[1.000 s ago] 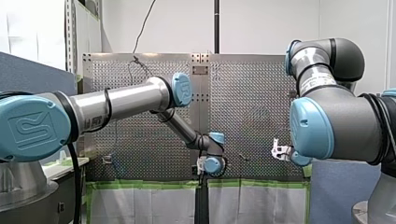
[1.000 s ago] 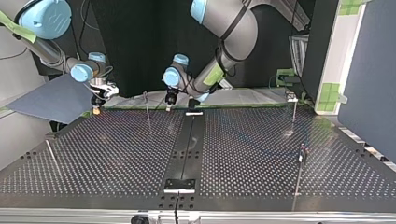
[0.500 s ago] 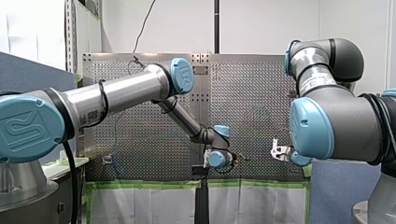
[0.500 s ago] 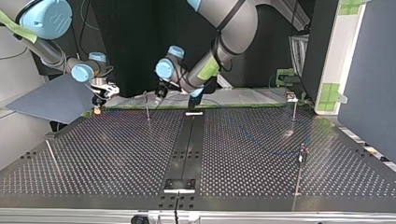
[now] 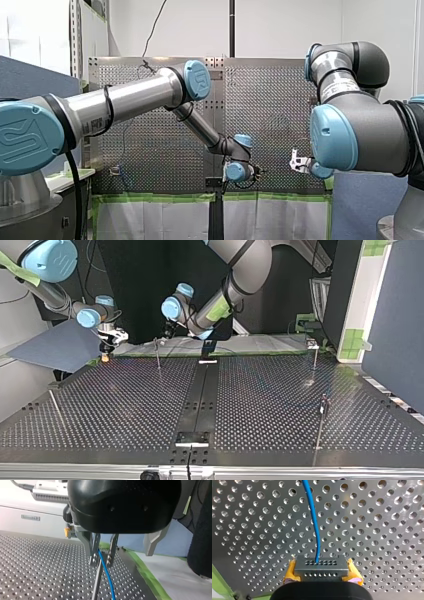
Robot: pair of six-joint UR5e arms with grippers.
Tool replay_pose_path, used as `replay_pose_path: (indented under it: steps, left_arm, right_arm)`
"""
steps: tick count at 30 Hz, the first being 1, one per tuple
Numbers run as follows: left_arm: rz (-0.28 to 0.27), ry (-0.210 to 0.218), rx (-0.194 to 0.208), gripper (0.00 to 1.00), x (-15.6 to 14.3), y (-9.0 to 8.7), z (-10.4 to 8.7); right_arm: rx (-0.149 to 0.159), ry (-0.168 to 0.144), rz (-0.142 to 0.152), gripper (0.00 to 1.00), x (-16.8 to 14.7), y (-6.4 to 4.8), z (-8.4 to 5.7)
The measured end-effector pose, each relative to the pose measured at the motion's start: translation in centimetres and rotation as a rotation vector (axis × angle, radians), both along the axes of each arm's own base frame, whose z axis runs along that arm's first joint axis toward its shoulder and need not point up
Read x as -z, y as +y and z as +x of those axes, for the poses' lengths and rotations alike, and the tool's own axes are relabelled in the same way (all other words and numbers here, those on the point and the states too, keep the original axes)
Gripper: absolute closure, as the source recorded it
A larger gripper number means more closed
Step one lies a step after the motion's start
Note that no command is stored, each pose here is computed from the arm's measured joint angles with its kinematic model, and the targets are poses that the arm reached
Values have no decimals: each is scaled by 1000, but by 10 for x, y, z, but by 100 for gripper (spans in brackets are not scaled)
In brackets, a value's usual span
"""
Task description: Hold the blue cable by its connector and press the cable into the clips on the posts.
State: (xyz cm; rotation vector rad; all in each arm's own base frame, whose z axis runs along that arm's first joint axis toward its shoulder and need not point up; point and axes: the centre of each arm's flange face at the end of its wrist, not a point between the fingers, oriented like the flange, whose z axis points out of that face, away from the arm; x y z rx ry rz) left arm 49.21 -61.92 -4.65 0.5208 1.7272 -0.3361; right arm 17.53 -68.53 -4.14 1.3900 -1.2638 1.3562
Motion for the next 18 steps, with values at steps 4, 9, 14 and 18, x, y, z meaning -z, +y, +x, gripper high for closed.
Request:
replay_pose_path:
  steps: [4, 9, 14, 18]
  left_arm:
    - [-26, -8, 7, 1, -3, -7, -4]
    - [-49, -9, 10, 1, -5, -12, -8]
    - [-53, -5, 13, 1, -3, -15, -12]
    - [-52, 0, 14, 1, 0, -13, -14]
  right_arm:
    - [1, -3, 2, 100, 1, 0, -1]
    - [4, -4, 3, 100, 2, 0, -3]
    - [4, -4, 2, 100, 2, 0, -3]
    - [4, -4, 2, 100, 2, 0, -3]
